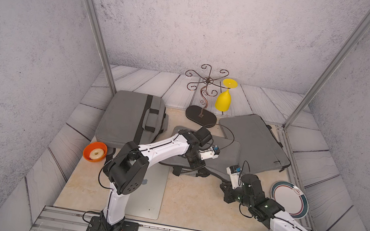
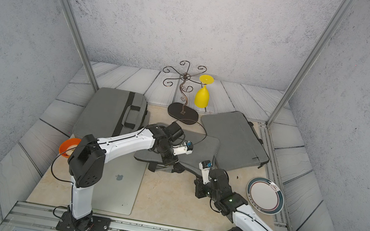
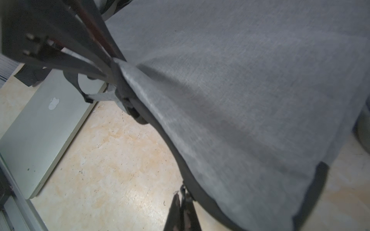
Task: Open the zippered laptop bag and take out the laptop
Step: Unzip the zipper on the zippered laptop bag.
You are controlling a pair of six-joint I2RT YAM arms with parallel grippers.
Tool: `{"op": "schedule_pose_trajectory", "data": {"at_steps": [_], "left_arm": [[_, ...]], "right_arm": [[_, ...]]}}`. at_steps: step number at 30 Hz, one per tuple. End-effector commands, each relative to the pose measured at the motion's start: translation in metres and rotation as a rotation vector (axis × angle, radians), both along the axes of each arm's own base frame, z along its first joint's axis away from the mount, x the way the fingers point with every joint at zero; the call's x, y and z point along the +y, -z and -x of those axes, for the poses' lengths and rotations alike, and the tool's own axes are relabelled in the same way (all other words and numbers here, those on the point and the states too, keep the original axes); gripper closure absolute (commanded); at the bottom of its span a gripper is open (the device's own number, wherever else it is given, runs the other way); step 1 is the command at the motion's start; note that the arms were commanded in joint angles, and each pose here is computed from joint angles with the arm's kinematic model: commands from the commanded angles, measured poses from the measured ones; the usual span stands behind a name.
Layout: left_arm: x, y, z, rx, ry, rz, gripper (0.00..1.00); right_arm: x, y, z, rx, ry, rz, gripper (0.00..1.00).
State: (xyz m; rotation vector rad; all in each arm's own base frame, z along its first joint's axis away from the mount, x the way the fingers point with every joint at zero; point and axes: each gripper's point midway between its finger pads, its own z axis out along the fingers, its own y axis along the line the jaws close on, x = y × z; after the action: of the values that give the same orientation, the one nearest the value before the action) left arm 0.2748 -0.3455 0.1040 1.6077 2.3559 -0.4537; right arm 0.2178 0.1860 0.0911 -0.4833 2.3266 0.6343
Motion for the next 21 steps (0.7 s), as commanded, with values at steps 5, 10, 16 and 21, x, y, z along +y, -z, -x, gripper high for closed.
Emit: {"op": "schedule_pose_trajectory", "data": {"at_steps": [5, 10, 16, 21], "left_arm": [[-0.046, -0.011, 0.028, 0.054, 0.082, 0.140, 1.00], [-0.051, -0.015, 0.032, 0.071, 0.087, 0.182, 0.92], [-0.024, 0.000, 0.048, 0.145, 0.069, 0.057, 0.75], [0.006, 0.002, 0.051, 0.164, -0.016, -0.007, 0.61]], "right_arm": [[0.024, -0.013, -0.008, 0.004, -0.018, -0.101, 0.99], [0.027, -0.003, -0.010, 0.028, -0.012, -0.104, 0.98], [0.013, 0.003, -0.012, 0.018, 0.058, -0.071, 0.99], [0.007, 0.008, -0.011, 0.033, 0.088, -0.063, 0.99]]}}
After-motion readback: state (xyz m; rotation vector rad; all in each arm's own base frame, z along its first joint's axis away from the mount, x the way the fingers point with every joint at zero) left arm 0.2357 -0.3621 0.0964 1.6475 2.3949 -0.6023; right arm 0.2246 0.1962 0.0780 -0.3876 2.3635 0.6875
